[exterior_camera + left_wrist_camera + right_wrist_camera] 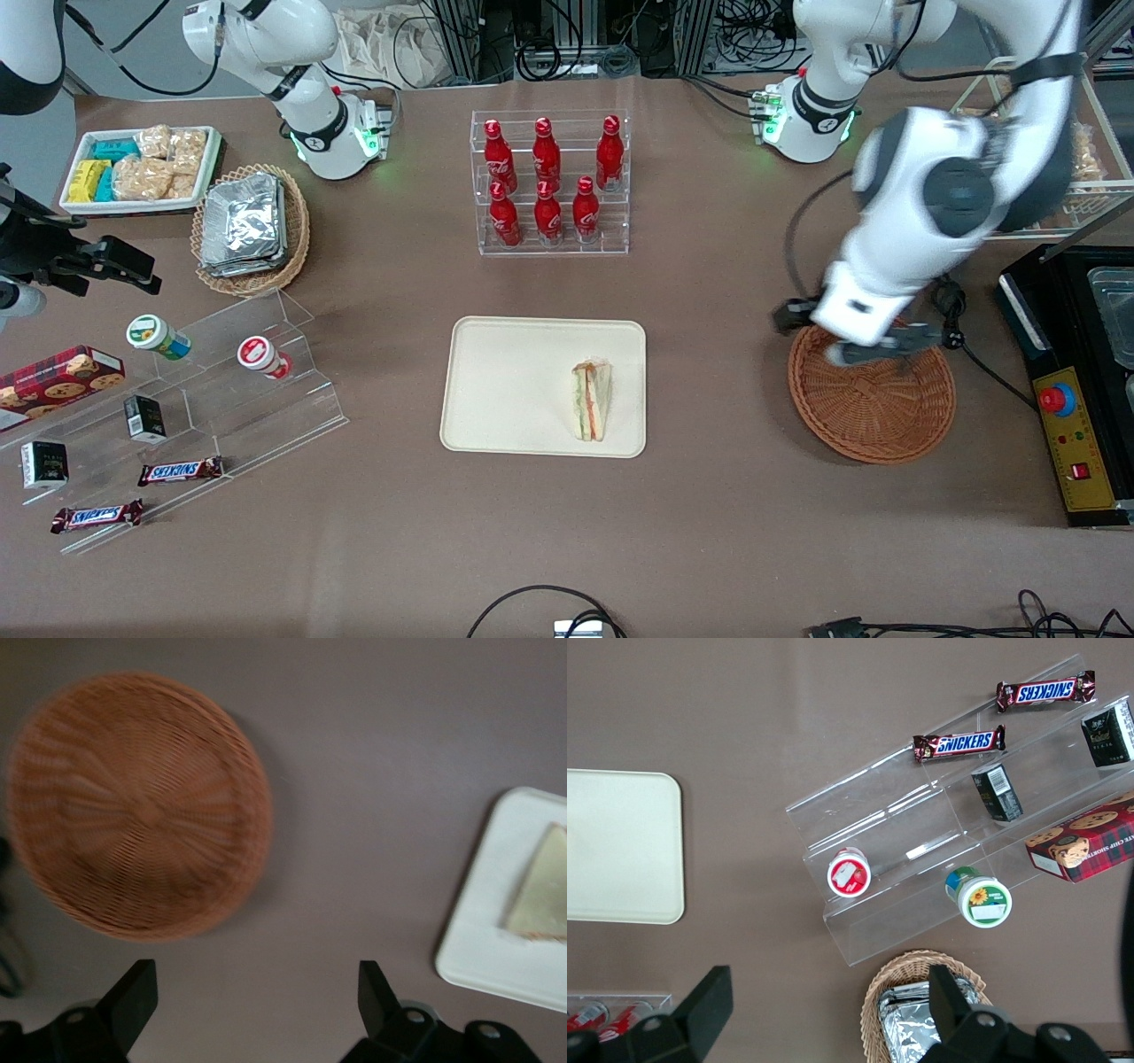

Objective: Place sandwich from basket to tray

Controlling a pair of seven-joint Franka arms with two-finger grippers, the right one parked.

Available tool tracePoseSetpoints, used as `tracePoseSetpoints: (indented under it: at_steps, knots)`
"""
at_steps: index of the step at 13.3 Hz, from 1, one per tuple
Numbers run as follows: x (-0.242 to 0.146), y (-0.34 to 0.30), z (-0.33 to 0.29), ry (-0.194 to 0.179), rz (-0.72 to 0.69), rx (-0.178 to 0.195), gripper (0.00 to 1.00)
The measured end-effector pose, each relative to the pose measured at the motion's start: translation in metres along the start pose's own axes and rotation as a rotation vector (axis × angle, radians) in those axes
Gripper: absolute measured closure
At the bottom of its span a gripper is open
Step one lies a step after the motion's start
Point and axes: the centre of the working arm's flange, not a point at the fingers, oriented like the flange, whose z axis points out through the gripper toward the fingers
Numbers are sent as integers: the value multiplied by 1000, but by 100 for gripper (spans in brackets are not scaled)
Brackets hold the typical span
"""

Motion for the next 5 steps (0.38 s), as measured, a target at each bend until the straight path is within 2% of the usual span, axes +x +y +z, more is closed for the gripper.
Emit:
tracePoseSetpoints:
  at_steps: [2,5]
  knots:
    - [21,-48,-23,7,16,-6,0]
    - [30,-53,-45,-1,29,-6,0]
